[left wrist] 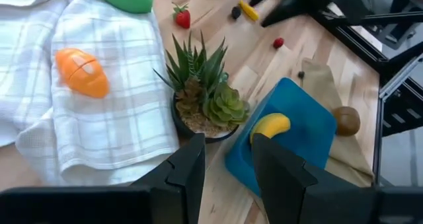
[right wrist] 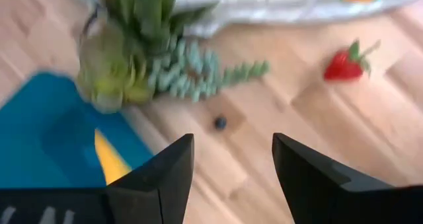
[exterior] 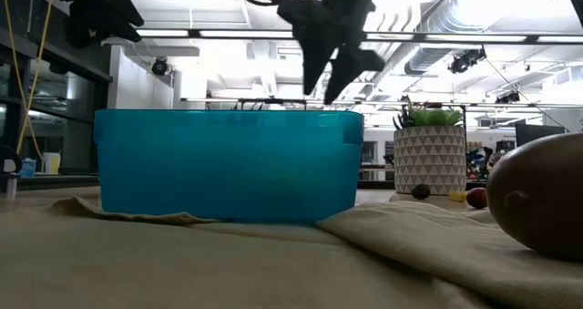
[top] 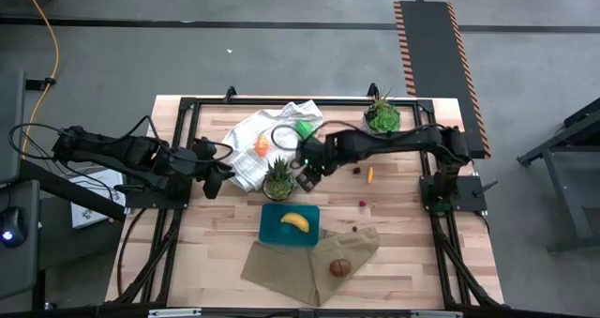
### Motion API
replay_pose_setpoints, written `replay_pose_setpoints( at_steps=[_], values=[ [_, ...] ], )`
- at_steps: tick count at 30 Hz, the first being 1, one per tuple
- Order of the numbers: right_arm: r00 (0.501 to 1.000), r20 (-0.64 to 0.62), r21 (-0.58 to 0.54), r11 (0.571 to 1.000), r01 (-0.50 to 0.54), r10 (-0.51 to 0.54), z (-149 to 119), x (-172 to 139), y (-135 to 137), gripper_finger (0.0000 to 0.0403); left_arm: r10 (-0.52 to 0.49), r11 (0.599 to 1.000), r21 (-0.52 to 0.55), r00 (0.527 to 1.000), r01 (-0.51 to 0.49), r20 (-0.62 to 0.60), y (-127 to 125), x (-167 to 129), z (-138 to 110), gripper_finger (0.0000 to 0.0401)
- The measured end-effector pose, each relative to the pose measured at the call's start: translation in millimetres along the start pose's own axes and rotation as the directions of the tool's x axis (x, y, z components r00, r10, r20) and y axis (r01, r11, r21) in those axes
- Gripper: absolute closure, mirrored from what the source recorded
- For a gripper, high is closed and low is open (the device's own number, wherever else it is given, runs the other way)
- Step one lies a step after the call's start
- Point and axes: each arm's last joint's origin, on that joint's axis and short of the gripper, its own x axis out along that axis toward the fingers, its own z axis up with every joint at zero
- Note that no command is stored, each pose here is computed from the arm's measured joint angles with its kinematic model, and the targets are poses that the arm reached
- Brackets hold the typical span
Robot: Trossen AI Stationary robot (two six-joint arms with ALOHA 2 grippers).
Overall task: Pick and placing Produce into tupperware
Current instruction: Put the large corn into the blue bin
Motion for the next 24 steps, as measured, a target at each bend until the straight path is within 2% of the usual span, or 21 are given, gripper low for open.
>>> replay_pose_setpoints(
  at_steps=[4,9,16,20,24],
  values=[
    [1.0,0.019,0.048,0.999,0.007,-0.008,18.3,2.6,-20.1,0.0206,0.007,1.0,-0.005,1.0,-0.007,0.006,0.1,0.2,0.2,0.0286],
    [0.999,0.037,0.108,0.994,0.029,-0.033,38.0,4.7,-46.7,0.0206,0.079,0.996,-0.051,0.995,-0.076,0.065,1.0,2.4,1.9,0.0286],
    [0.997,0.076,0.037,0.999,-0.002,-0.001,58.0,5.7,-70.1,0.0206,0.161,0.986,-0.052,0.983,-0.157,0.09,2.0,10.2,3.9,0.0286],
    [0.993,0.115,-0.015,1.0,-0.011,0.013,68.7,5.6,-81.4,0.0206,0.2,0.977,-0.091,0.978,-0.195,0.05,6.8,21.5,9.4,0.0286],
    [0.991,0.129,-0.01,1.0,-0.023,0.025,79.7,5.4,-100.5,0.0206,0.232,0.963,-0.148,0.972,-0.225,0.03,13.7,31.8,17.7,0.0286]
  ],
)
